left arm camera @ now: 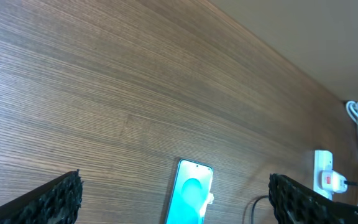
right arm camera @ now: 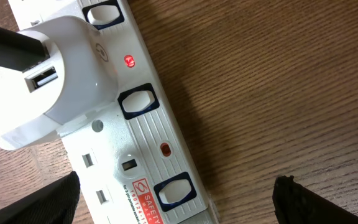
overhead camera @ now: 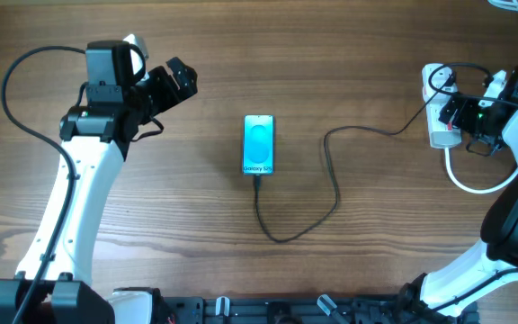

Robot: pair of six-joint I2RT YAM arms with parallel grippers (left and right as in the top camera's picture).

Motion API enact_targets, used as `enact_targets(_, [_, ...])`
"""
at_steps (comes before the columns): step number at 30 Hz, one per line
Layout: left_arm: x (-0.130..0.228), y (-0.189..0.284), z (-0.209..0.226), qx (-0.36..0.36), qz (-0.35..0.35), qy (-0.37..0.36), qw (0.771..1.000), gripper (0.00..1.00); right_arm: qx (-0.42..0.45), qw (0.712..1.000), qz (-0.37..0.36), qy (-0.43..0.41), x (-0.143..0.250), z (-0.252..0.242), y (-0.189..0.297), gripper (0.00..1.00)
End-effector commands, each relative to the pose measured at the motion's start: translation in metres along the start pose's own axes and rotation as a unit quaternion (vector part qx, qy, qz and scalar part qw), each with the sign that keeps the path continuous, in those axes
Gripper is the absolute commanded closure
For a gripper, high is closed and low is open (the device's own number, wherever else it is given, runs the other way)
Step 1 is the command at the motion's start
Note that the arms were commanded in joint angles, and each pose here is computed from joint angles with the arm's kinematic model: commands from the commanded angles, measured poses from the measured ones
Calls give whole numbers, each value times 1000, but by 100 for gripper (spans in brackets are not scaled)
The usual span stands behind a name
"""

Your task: Plug charger to phone and switch on socket

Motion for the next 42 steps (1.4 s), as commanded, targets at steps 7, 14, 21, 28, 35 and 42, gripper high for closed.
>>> enact_targets(7, [60,-18,30,-4,-25,-21,999,0,-12,1000,-9,10,-1,3,7,0])
enact_targets(14, [139,-42,72,-16,-37,-22,999,0,-12,1000,-9,10,-1,3,7,0])
enact_targets(21, [195,-29,101,-54,-53,-14,997,0,-12,1000,-9,10,-1,3,7,0])
enact_targets(28, [228,-10,120,-61,-91,-1,994,0,-12,1000,-9,10,-1,3,7,0])
enact_targets(35, [232,9,122,-72,-123,-24,989,0,-12,1000,-9,10,-1,3,7,0])
enact_targets(42, [210,40,104,-46,-258,-103,960,0,-12,1000,-9,10,-1,3,7,0])
Point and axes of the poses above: each gripper's point midway between its finger pads, its own y axis back along the fingers, its own z axis along the line the jaws close on, x = y × z, the point moved 10 cm from there along y, back along the fingers, and after that the axes turned 9 degrees about -y, right-handed, at the moved point
